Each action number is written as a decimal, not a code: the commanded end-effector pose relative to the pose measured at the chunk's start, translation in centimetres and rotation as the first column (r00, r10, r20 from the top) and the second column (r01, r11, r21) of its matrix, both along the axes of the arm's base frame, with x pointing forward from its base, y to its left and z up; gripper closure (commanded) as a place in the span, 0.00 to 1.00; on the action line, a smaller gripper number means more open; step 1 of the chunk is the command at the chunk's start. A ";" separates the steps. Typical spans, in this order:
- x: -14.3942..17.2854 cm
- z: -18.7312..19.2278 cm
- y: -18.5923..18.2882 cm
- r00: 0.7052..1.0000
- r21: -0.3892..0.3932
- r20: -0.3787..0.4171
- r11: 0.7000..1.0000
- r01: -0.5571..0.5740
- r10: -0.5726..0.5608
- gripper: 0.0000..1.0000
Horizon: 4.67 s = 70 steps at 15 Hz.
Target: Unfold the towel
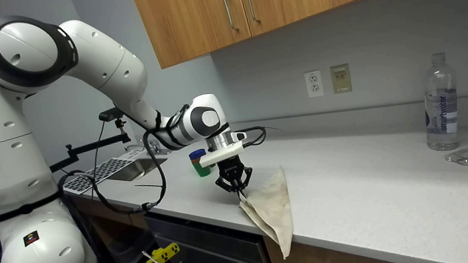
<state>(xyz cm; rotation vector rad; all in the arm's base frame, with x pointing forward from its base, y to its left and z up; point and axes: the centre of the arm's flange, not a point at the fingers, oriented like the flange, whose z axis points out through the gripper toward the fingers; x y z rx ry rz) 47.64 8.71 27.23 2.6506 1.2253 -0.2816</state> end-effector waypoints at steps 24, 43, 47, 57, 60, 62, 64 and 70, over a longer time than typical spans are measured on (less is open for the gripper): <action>6.0 4.6 -5.8 0.910 -0.317 0.412 0.931 0.179 -0.034 1.00; 12.2 -0.5 -12.3 0.725 -0.477 0.688 0.763 0.436 0.016 0.52; 11.3 0.6 -11.2 0.706 -0.445 0.709 0.774 0.451 -0.004 0.20; 5.0 6.7 -7.3 0.840 -0.273 0.535 0.924 0.270 -0.087 0.00; 2.6 9.3 -6.7 0.866 -0.181 0.495 0.966 0.186 -0.074 0.00; 1.4 10.9 -6.8 0.849 -0.148 0.528 0.982 0.121 -0.025 0.00; 0.3 12.2 -6.7 0.843 -0.103 0.538 0.992 0.075 -0.008 0.00; -2.4 15.5 -6.3 0.845 0.056 0.534 0.998 -0.027 -0.007 0.00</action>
